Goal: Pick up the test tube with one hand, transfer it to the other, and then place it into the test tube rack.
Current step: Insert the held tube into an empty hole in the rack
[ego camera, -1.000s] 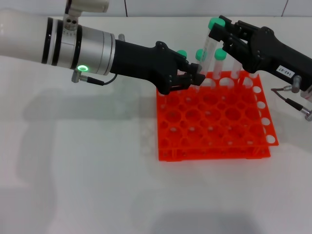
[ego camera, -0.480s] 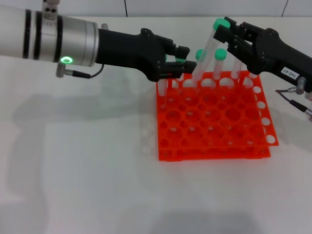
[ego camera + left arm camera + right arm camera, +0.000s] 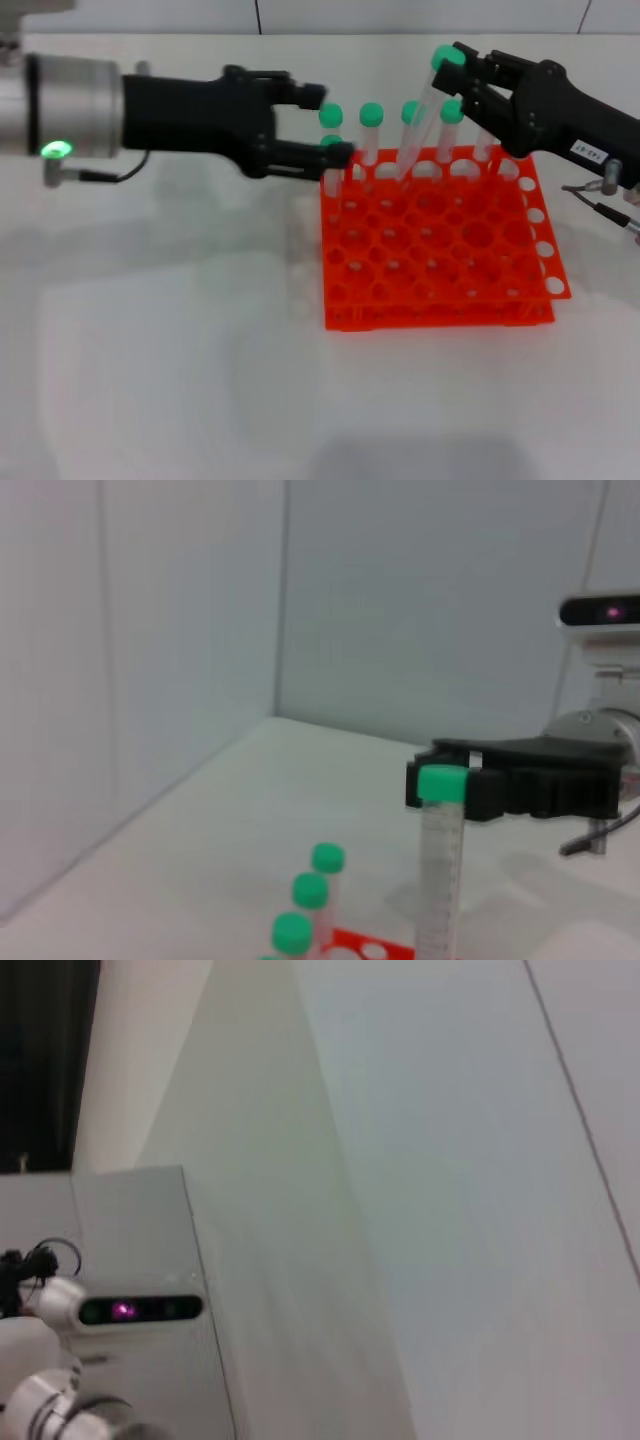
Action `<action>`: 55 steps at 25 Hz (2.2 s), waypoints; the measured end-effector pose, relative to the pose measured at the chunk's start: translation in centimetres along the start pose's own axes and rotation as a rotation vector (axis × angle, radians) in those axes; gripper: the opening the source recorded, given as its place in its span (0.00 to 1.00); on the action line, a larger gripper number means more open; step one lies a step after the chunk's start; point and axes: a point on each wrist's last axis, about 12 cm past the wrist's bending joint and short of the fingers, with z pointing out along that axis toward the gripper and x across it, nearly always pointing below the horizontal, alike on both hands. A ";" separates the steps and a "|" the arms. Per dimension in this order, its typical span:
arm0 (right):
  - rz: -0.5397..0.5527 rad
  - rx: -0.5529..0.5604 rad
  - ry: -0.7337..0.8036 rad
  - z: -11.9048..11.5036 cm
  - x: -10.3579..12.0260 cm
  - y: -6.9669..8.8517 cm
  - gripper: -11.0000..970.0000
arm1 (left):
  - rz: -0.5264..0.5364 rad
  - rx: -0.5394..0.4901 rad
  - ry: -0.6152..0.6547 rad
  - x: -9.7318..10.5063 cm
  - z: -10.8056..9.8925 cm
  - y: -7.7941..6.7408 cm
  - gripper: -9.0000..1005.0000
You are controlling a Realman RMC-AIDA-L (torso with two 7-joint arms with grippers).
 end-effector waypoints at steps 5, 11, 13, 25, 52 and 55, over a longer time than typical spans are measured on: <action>-0.042 0.007 0.038 0.6 0.2 -0.3 0.26 | 0.010 -0.078 -0.077 3.0 -2.6 -1.2 0.87; -0.117 0.000 0.100 2.2 0.6 -0.6 0.26 | -0.001 -0.235 -0.177 8.2 -6.6 -3.8 0.87; -0.128 0.003 0.111 2.5 0.6 -0.8 0.26 | -0.010 -0.285 -0.191 9.9 -7.6 -4.8 0.87; -0.160 0.016 0.146 3.6 0.9 -1.1 0.26 | -0.132 -0.410 -0.216 15.9 -10.1 -8.5 0.86; -0.142 0.021 0.197 4.8 1.8 -1.0 0.26 | -0.129 -0.409 -0.222 15.5 -9.3 -7.1 0.86; -0.136 0.029 0.204 4.7 2.1 -1.0 0.27 | -0.126 -0.407 -0.221 15.5 -9.3 -7.1 0.86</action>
